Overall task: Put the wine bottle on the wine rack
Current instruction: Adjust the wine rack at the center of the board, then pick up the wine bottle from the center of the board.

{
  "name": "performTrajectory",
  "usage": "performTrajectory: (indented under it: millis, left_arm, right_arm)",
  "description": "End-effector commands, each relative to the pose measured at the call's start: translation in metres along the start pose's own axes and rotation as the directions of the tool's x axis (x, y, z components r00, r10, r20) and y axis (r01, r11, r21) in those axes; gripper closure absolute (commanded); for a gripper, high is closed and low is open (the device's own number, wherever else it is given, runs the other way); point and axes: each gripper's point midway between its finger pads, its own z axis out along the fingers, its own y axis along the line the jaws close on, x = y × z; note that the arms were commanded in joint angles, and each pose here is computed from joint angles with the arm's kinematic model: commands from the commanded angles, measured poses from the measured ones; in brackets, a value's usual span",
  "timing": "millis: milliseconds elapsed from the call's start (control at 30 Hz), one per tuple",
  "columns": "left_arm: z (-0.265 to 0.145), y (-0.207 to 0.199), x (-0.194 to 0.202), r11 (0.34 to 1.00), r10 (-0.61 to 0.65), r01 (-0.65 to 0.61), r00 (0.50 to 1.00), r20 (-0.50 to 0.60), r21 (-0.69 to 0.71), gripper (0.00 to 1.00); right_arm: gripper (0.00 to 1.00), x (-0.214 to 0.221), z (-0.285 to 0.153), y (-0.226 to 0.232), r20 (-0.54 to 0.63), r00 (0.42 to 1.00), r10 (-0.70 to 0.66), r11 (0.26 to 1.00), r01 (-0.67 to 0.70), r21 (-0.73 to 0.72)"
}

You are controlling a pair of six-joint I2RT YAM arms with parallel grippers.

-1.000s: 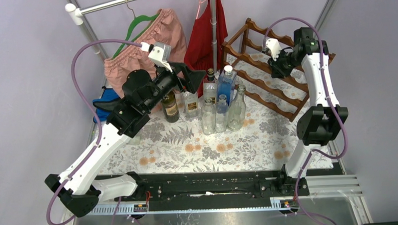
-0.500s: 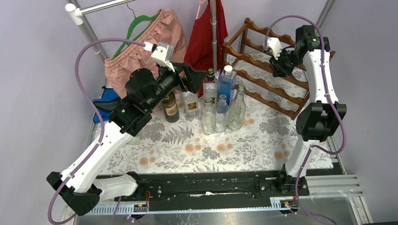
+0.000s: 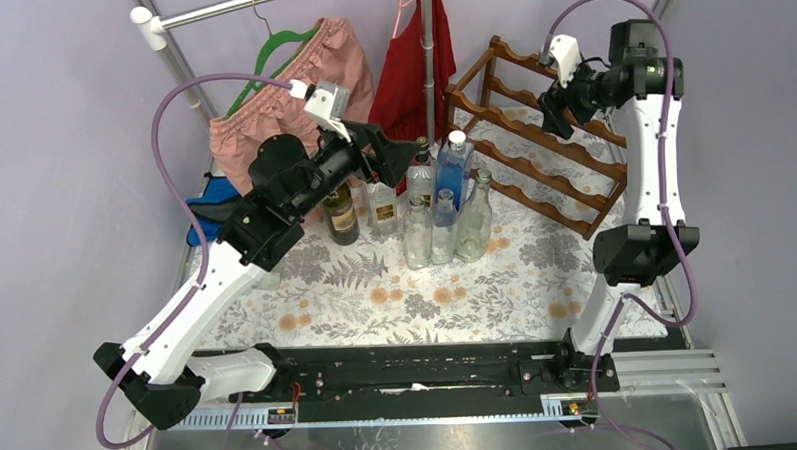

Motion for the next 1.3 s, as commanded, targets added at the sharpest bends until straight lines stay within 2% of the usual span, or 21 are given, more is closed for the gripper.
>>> performTrajectory:
  millis: [0, 67, 133, 233, 333, 500, 733, 833, 1067, 1267]
  left_arm:
    - [0.001, -0.029, -0.033, 0.992, -0.048, 0.038, 0.996, 0.081, 0.121, 0.01]
    - [0.004, -0.036, -0.030, 0.985, -0.085, 0.076, 0.995, 0.058, 0.152, 0.01]
    - [0.008, -0.043, -0.026, 0.975, -0.134, 0.127, 0.991, 0.027, 0.182, 0.02]
    - [0.020, -0.049, -0.012, 0.960, -0.208, 0.220, 0.974, -0.084, 0.172, 0.07]
    - [0.033, -0.058, 0.009, 0.977, -0.175, 0.194, 0.965, -0.194, 0.087, 0.07]
    - [0.053, -0.065, 0.046, 0.995, -0.094, 0.096, 0.948, -0.304, -0.008, 0.09]
    - [0.085, -0.071, 0.101, 0.998, 0.010, -0.036, 0.913, -0.409, -0.058, 0.13]
    - [0.102, -0.063, 0.123, 0.990, 0.054, -0.109, 0.883, -0.466, -0.091, 0.18]
    - [0.122, -0.058, 0.155, 0.984, 0.096, -0.163, 0.835, -0.542, -0.077, 0.29]
    - [0.125, -0.038, 0.161, 0.958, 0.124, -0.245, 0.821, -0.558, -0.147, 0.29]
  right_arm:
    - [0.08, -0.045, -0.057, 0.028, 0.136, 0.990, 0.031, 0.999, -0.035, 0.027]
    - [0.00, -0.056, -0.071, 0.053, 0.202, 0.978, 0.052, 0.999, -0.048, -0.027]
    - [0.00, -0.067, -0.082, 0.085, 0.294, 0.953, 0.073, 0.993, -0.043, -0.108]
    - [0.00, -0.061, -0.083, 0.136, 0.399, 0.910, 0.118, 0.974, -0.029, -0.223]
    - [0.00, -0.053, -0.091, 0.158, 0.461, 0.878, 0.127, 0.984, -0.053, -0.170]
    - [0.00, -0.026, -0.099, 0.176, 0.389, 0.891, 0.235, 0.967, -0.173, -0.189]
    - [0.01, 0.015, -0.099, 0.185, 0.293, 0.880, 0.373, 0.928, -0.360, -0.097]
    - [0.01, 0.021, -0.099, 0.182, 0.297, 0.868, 0.397, 0.916, -0.397, -0.064]
    - [0.03, 0.032, -0.088, 0.162, 0.254, 0.848, 0.466, 0.879, -0.477, -0.019]
    - [0.03, 0.034, -0.083, 0.161, 0.255, 0.844, 0.472, 0.876, -0.482, -0.027]
